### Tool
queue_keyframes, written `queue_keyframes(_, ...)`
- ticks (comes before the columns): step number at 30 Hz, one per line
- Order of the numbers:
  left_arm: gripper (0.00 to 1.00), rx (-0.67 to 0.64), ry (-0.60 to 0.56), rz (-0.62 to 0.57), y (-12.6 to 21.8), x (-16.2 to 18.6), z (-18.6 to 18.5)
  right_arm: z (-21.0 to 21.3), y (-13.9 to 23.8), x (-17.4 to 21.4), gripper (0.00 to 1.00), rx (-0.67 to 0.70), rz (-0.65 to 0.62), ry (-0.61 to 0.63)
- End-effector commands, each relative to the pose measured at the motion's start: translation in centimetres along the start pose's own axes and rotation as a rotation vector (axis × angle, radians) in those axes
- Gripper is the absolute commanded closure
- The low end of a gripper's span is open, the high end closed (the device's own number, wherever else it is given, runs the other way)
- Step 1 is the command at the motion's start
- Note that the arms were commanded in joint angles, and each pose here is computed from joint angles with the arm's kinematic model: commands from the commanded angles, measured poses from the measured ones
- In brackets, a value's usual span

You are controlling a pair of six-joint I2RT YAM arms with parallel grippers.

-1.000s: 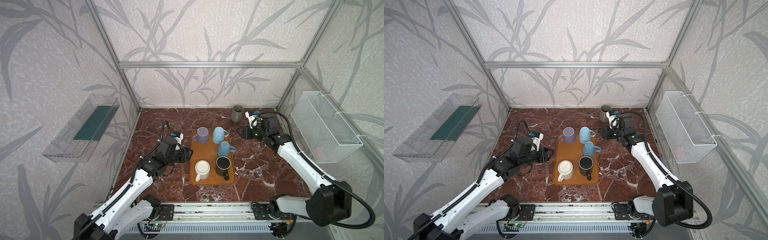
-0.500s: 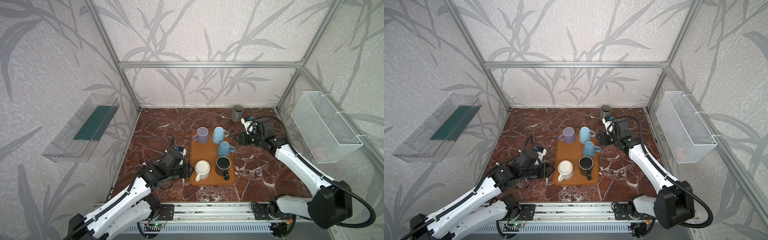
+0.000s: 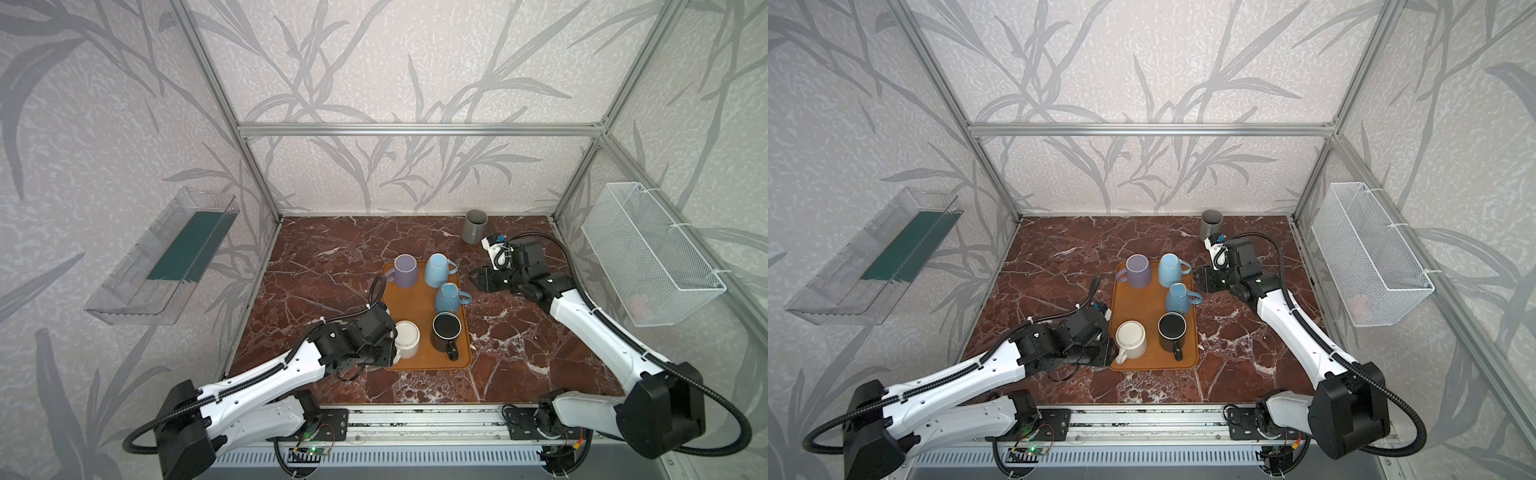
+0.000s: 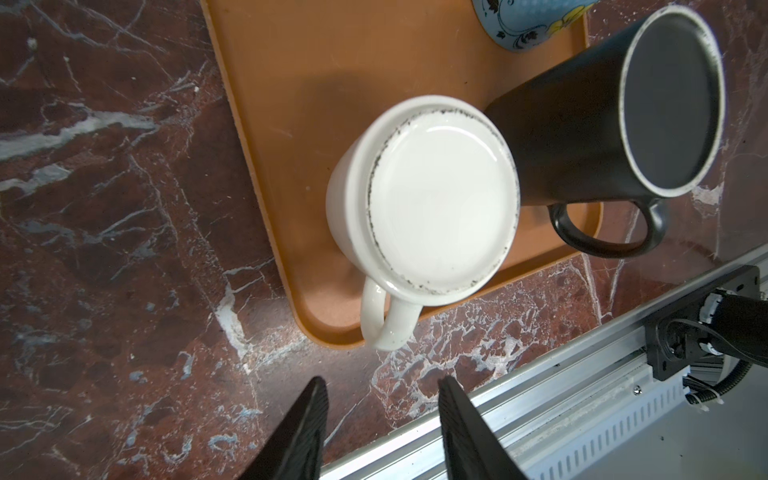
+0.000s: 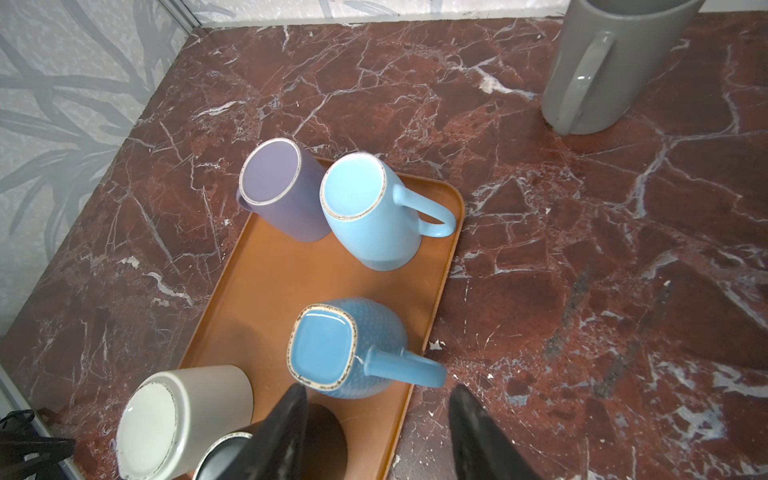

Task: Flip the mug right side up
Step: 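Lower the left gripper onto the upside-down white mug and grasp it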

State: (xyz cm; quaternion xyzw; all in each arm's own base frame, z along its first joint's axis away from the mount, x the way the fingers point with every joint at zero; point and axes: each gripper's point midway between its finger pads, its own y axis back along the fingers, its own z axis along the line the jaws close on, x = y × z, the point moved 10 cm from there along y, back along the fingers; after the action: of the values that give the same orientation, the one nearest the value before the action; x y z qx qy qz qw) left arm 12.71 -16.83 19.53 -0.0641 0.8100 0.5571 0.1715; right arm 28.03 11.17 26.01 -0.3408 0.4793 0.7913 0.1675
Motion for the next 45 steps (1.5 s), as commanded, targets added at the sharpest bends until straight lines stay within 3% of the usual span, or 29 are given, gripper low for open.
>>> queue_keyframes(1,0.54,-0.030,-0.028,-0.006,0.0,-0.5,-0.8,0.2,0.6,0.4,0.44,0.014,0.001,0.011)
queue_keyframes(30,0.66,-0.220,-0.193,0.144,-4.4,-1.5,-2.8,-0.1,1.0,1.0,0.43,0.041,0.007,0.001)
queue_keyframes(45,0.70,-0.296,-0.216,0.205,-5.8,-1.6,-3.0,-0.1,1.0,1.0,0.43,0.048,0.006,0.004)
